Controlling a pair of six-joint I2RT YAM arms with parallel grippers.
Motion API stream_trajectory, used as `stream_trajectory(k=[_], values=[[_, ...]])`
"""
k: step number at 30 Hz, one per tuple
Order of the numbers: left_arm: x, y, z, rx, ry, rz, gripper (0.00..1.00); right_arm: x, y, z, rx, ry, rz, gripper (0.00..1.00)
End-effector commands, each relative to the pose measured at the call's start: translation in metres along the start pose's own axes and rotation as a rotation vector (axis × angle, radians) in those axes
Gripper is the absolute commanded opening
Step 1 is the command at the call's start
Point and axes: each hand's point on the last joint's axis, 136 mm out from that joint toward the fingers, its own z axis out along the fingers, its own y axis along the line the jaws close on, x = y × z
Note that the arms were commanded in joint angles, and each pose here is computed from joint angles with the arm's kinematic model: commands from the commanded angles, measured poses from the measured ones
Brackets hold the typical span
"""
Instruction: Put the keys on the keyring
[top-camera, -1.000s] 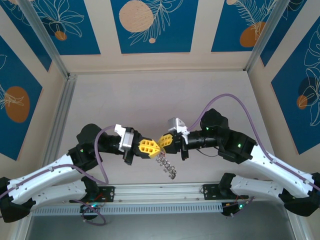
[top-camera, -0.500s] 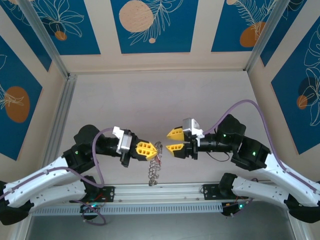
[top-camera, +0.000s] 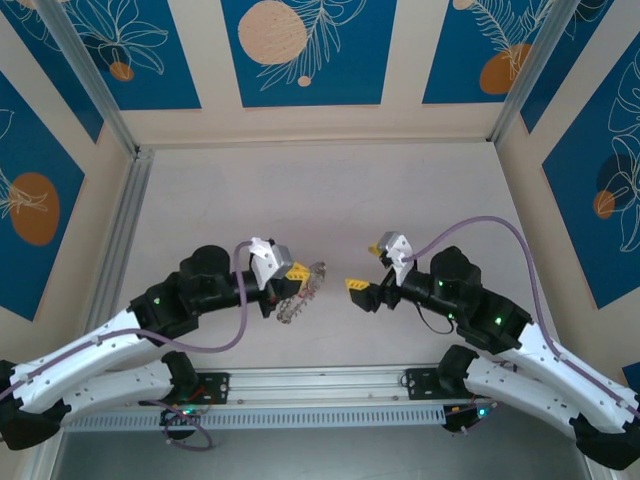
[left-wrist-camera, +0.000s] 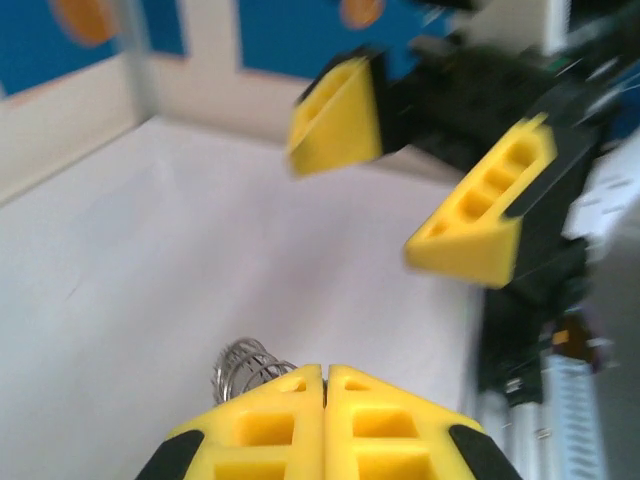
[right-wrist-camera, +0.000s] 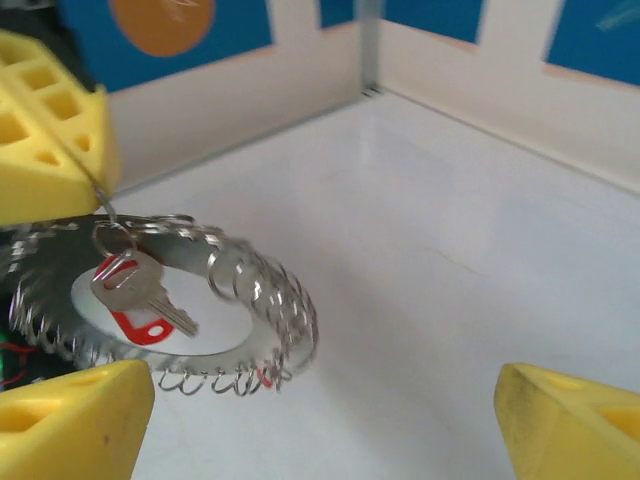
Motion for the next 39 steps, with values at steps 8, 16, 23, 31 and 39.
stream_trajectory(k=[8, 16, 23, 31, 39], values=[[0.059, 0.061, 0.056, -0.269, 0.239, 0.018, 0.0, 0.006, -0.06, -0.01, 0.234, -0.079, 0.214, 0.99], [0.105, 0.071, 0.129, -0.19, 0.319, -0.054, 0.0, 0.016, -0.09, -0.031, 0.388, -0.115, 0.289, 0.99], [0.142, 0.079, 0.18, -0.125, 0.374, -0.157, 0.03, 0.024, -0.104, -0.038, 0.446, -0.125, 0.344, 0.99], [0.162, 0.096, 0.195, -0.113, 0.384, -0.27, 0.22, 0.038, -0.107, -0.041, 0.433, -0.068, 0.397, 0.99], [0.118, 0.092, 0.146, -0.153, 0.318, -0.252, 0.76, 0.041, -0.122, -0.054, 0.52, -0.088, 0.396, 0.99]])
